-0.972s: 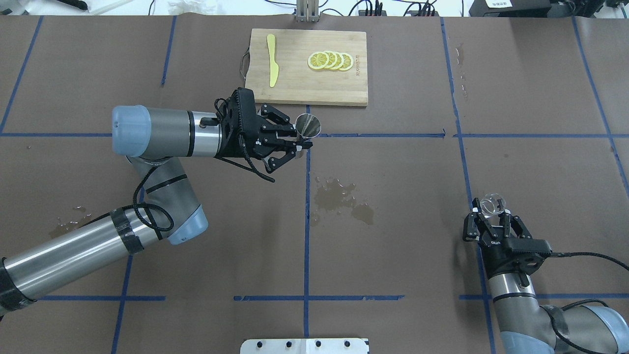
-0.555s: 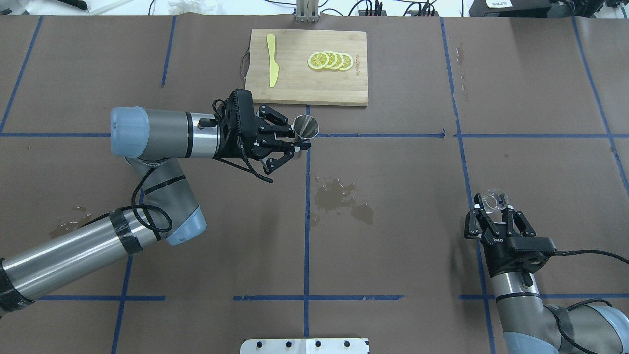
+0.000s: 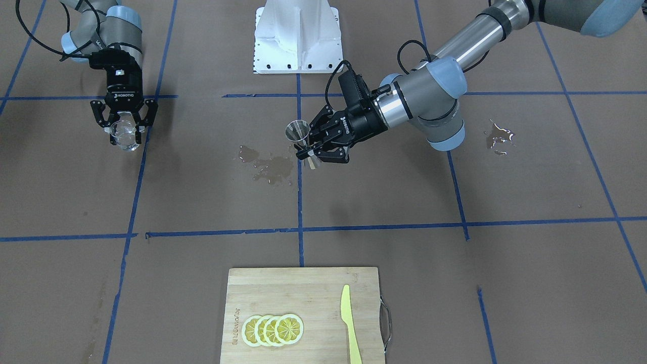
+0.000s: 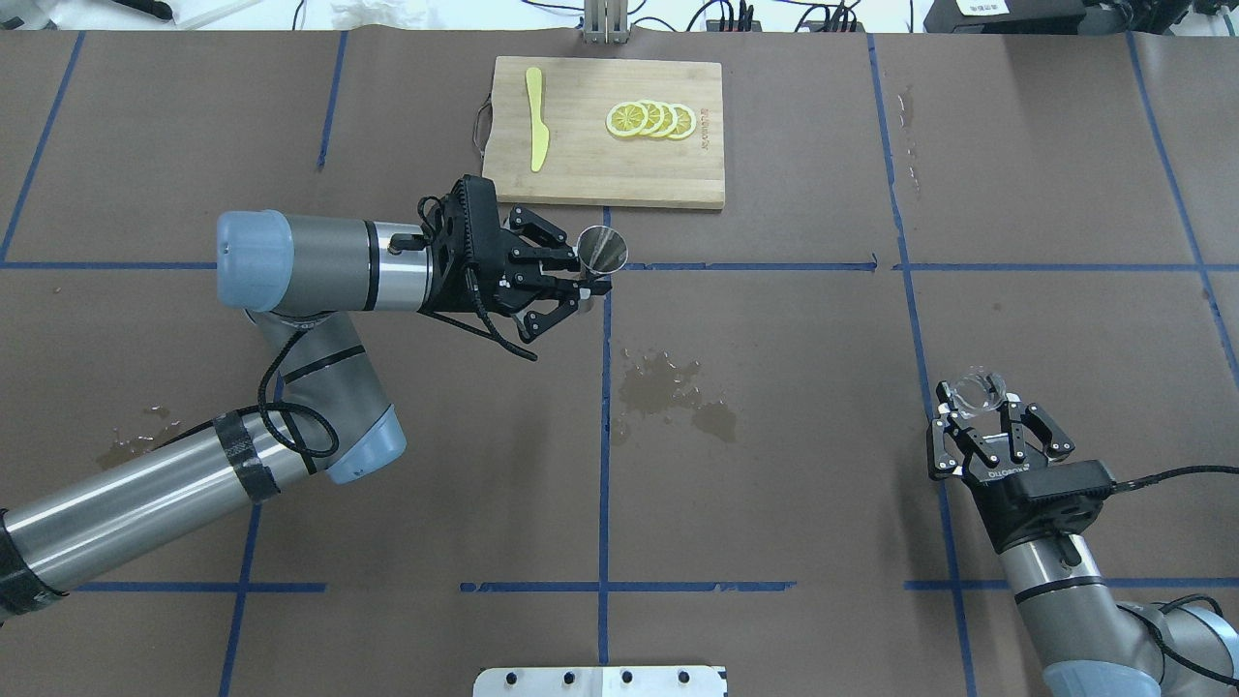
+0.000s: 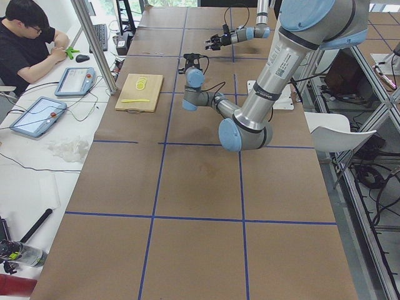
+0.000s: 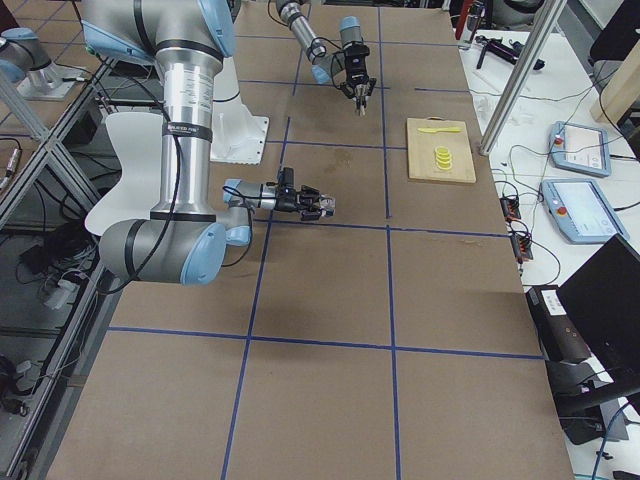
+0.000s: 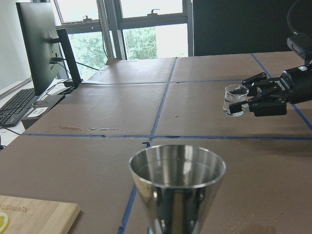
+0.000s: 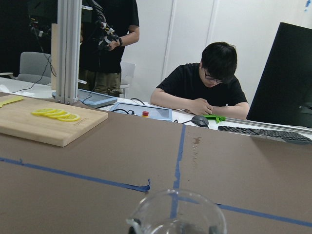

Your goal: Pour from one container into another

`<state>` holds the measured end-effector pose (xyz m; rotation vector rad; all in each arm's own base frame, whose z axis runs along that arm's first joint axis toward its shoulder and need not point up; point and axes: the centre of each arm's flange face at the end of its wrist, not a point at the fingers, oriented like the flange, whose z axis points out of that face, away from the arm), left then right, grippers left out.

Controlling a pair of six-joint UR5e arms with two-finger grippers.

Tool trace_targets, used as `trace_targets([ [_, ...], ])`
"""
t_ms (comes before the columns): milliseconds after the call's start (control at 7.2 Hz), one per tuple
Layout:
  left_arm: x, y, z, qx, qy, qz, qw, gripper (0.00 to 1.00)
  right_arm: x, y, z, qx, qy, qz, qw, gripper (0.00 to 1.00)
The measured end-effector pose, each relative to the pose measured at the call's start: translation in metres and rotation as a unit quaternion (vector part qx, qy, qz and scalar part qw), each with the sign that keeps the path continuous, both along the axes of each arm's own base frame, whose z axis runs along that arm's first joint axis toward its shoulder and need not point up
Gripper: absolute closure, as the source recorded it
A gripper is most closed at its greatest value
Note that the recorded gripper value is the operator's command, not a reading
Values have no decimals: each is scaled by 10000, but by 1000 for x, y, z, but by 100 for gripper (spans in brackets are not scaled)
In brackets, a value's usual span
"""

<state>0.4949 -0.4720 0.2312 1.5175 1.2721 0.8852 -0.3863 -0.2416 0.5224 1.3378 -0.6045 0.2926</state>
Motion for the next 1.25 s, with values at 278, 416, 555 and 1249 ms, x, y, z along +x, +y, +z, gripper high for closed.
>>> trace_targets([
  [278, 0, 0, 0, -5, 1, -10, 10000, 100, 10, -7, -15, 277, 355, -241, 9987, 100],
  [416, 0, 0, 0, -4, 2, -16, 10000, 100, 11, -13, -38, 418, 500, -260, 9975, 100],
  [555, 0, 0, 0, -2, 1, -20, 10000, 100, 9, -23, -61, 516, 514, -289, 9969, 100],
  [1249, 1, 1, 9, -51, -53, -36, 10000, 100, -29, -115, -180, 414, 835, -434, 9947, 100],
])
